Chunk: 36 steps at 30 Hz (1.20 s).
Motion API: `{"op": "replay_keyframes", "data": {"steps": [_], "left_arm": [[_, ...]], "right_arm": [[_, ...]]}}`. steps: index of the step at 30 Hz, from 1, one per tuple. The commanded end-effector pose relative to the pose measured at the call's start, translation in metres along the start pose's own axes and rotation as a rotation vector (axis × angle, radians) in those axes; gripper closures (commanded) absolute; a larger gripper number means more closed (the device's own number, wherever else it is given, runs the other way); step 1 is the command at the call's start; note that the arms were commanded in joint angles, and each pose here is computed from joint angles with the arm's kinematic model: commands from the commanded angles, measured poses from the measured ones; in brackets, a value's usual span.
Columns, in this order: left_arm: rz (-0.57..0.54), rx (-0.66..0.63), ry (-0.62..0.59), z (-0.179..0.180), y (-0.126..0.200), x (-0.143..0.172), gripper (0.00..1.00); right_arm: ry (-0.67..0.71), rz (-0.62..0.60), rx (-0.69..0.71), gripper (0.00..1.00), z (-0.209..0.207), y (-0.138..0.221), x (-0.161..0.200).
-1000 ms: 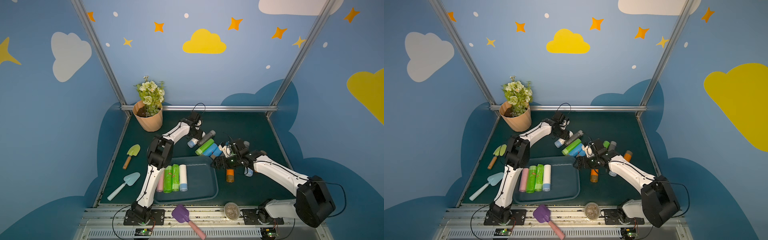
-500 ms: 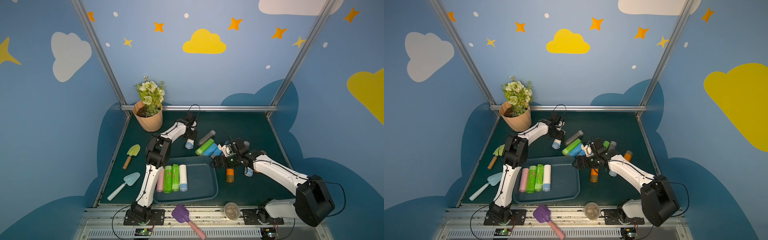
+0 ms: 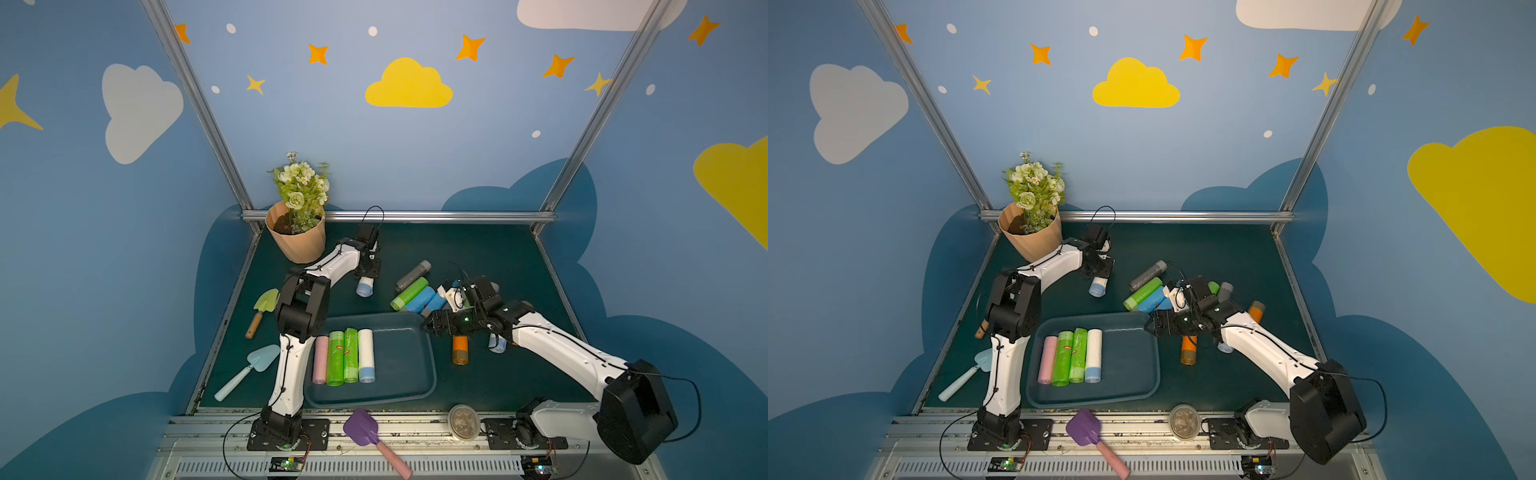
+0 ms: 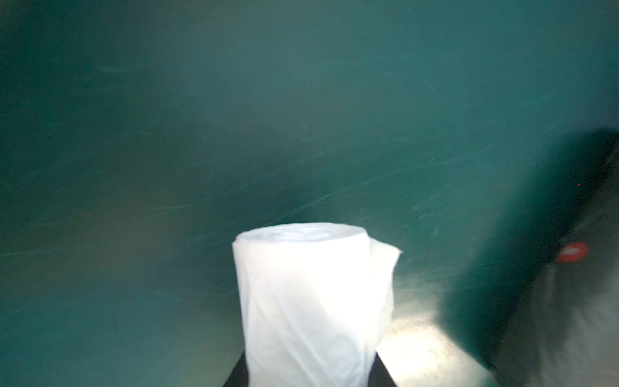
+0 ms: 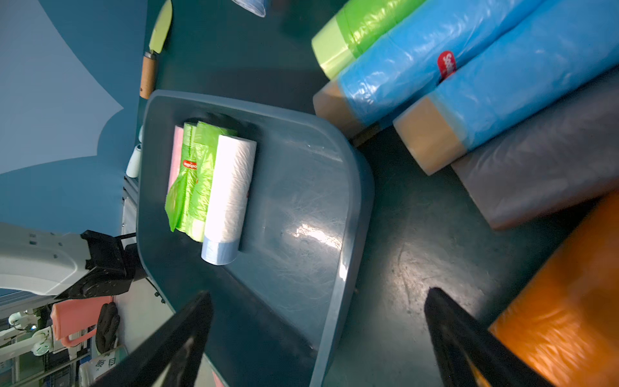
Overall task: Put the roll of trash bags into the storage box
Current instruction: Pick up the roll of trash bags from the center of the board.
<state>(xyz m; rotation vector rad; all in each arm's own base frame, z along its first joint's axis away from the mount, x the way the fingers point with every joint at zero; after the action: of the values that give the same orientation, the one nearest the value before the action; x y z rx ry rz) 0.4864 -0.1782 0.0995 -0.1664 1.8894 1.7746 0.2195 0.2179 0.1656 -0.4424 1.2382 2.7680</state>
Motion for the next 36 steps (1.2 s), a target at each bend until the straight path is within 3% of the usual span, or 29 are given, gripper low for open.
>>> {"op": "replay_keyframes", "data": {"steps": [1,21,36], "left_arm": [[-0.067,-0.024,0.082,0.005,0.038,-0.013,0.66],[-0.084,0.137,0.317,-0.02,0.138,0.053,0.66],[-0.089,0.186,0.373,-0.065,0.173,0.128,0.66]], "right_arm": [[-0.003,0.004,-0.01,0.03,0.001,0.006,0.008],[0.009,-0.007,-0.055,0.03,0.008,0.019,0.028],[0.038,-0.004,-0.044,0.03,0.012,0.021,0.042]]}}
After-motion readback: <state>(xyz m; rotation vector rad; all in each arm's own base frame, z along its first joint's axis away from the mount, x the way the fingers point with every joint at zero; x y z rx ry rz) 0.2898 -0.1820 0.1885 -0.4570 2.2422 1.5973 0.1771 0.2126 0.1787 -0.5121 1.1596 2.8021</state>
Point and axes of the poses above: each gripper's point midway between its finger pads, its own y axis back along the fingers, its own z axis along the line the jaws close on, x = y × z, the point moved 4 cm from there along y, back along the fingers, and after that the axes turned 8 degrees about -y, right-handed, at the moved point
